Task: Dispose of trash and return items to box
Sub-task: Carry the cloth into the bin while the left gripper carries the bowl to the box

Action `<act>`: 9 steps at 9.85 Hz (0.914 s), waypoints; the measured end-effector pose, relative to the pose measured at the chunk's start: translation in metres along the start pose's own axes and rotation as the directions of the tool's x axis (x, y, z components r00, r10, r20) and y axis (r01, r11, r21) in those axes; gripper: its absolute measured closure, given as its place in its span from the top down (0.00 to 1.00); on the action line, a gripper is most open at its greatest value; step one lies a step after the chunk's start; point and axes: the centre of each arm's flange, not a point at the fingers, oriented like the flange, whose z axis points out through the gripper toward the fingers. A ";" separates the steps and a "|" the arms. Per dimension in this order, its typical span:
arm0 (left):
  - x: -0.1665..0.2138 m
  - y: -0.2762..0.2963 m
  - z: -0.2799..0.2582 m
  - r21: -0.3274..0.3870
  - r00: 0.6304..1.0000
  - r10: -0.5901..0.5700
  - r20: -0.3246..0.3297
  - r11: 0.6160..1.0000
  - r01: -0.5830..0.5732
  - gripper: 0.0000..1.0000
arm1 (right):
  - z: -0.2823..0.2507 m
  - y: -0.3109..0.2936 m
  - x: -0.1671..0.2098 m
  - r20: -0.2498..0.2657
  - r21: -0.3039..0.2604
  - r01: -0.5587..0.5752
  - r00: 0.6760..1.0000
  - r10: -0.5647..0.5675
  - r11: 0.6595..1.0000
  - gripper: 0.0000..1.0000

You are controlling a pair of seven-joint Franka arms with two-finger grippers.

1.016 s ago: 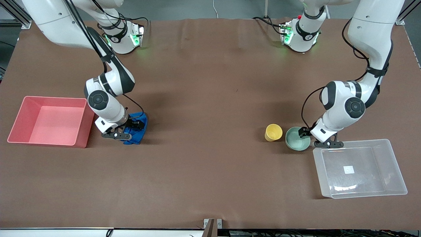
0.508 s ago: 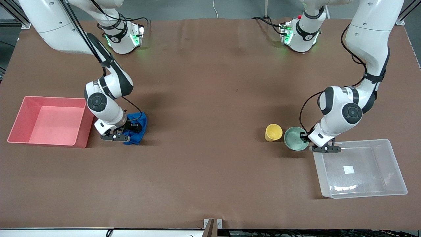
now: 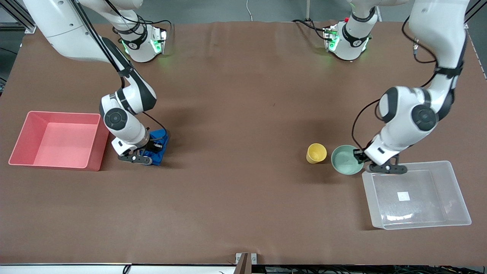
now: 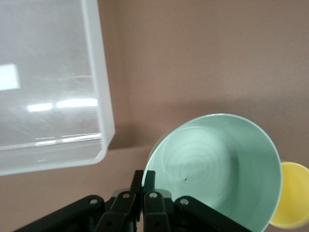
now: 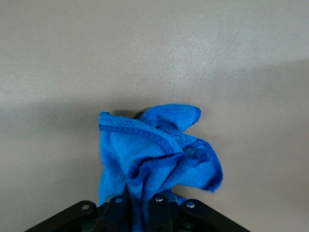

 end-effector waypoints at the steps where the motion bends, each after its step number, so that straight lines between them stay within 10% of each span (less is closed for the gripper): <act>1: 0.007 -0.017 -0.035 0.006 1.000 0.016 -0.003 1.000 -0.016 0.04 | -0.037 -0.009 0.009 0.052 -0.045 -0.013 0.999 0.015 0.999 0.14; 5: 0.069 -0.098 -0.082 0.018 0.997 0.057 -0.057 0.998 -0.056 0.04 | -0.216 0.057 0.042 0.175 -0.001 0.014 0.984 -0.013 1.000 0.14; 9: 0.116 -0.176 0.008 0.020 0.999 0.031 -0.041 0.999 -0.030 0.04 | -0.214 0.267 0.068 0.133 0.027 0.199 0.971 -0.201 0.980 0.14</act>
